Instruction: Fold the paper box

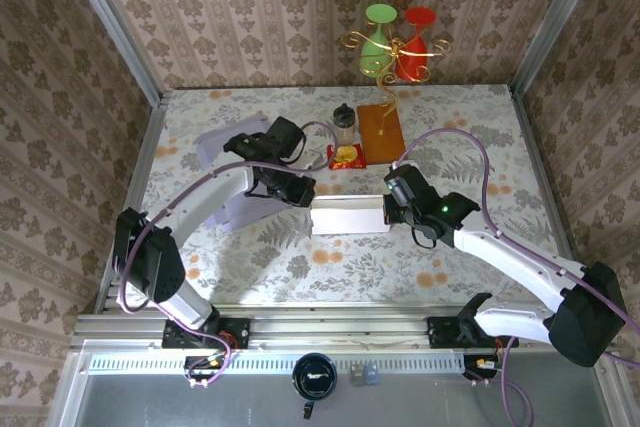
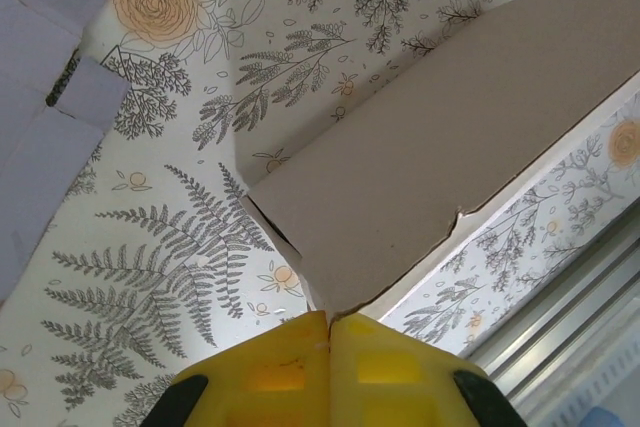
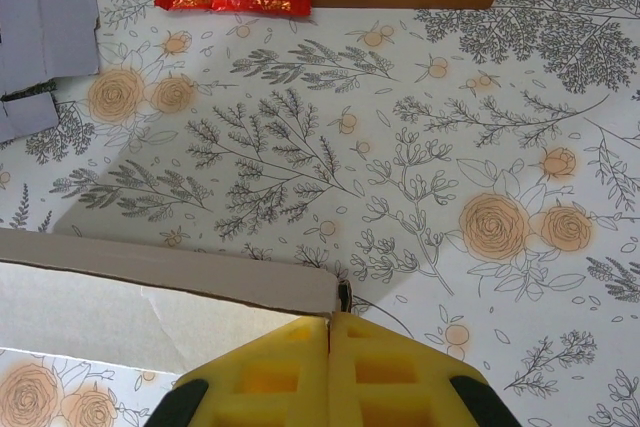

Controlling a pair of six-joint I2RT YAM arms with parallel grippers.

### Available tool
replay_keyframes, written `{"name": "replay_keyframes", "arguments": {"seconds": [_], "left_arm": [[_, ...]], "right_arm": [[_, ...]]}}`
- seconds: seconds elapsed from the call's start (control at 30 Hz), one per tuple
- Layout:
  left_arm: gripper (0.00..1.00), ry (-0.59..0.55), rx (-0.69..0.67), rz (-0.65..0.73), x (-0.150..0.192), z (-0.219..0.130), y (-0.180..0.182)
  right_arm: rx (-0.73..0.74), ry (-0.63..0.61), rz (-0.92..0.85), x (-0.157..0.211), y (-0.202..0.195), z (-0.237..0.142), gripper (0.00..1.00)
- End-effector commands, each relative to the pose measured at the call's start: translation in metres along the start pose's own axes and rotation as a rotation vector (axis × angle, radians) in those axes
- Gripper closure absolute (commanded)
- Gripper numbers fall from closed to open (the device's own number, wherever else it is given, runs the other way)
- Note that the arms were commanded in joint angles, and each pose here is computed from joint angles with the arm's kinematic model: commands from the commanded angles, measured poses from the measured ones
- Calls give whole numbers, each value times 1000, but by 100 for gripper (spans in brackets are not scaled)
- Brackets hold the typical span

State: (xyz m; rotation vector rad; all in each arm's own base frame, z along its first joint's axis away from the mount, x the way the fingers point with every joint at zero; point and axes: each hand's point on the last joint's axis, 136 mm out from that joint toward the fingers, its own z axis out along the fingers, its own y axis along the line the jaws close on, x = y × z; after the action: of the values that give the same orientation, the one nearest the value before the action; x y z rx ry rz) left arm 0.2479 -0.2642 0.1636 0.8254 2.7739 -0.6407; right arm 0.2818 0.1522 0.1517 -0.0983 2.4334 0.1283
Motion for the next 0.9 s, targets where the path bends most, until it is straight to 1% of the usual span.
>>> {"name": "replay_keyframes", "arguments": {"seconds": [0.0, 0.17, 0.43, 0.6, 0.87], "left_arm": [[93, 44, 48, -87, 0, -3, -14], [93, 93, 49, -177, 2, -2, -14], [95, 129, 87, -289, -1, 0, -20], [96, 141, 91, -336, -4, -2, -21], [98, 155, 110, -363, -6, -2, -25]], "right_arm": [[-9, 45, -10, 8, 5, 2, 100], [-5, 42, -4, 9, 5, 3, 100], [-11, 39, -13, 8, 10, 3, 100], [-12, 40, -14, 9, 10, 3, 100], [-10, 39, -10, 10, 10, 4, 100]]}}
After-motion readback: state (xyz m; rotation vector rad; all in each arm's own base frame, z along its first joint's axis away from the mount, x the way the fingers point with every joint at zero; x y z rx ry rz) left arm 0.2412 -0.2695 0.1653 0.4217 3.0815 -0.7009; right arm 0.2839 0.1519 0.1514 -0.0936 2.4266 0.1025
